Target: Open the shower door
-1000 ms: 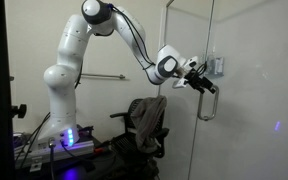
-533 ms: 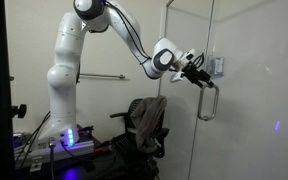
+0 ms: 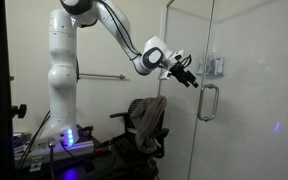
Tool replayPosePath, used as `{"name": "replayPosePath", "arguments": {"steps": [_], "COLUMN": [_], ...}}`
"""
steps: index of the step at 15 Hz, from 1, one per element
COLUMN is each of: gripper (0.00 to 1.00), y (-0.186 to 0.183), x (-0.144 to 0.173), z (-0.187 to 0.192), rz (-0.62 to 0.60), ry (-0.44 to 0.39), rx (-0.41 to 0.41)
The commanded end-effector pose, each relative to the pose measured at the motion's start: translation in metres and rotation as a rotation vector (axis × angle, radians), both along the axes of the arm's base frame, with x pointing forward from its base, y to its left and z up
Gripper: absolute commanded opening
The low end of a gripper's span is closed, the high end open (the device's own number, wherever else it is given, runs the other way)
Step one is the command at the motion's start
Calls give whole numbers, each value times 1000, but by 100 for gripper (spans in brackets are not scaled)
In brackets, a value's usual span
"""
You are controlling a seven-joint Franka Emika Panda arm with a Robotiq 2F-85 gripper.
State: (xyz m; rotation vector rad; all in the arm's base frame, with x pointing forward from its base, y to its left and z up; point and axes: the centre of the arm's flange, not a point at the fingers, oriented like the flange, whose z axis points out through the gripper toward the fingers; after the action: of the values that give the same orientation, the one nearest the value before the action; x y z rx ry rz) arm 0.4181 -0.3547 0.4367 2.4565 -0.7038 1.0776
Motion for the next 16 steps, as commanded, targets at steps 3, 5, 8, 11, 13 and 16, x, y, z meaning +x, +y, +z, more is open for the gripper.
{"name": "replayPosePath", "arguments": {"steps": [3,5,8,11,13,16], "gripper": [100,100,100,100,100,100], "y": [-33,-43,-49,-54,-61,-70], "x": [-17,-17,-17,-17,-15,1], "z": [-32,-40,-52,-59,-57,-48], "rz": [18,30,57,92,97,102], "ry": [0,-6,-8,-15,-5,-10], "rx": [-46,-66,-103,-121,-142,-174]}}
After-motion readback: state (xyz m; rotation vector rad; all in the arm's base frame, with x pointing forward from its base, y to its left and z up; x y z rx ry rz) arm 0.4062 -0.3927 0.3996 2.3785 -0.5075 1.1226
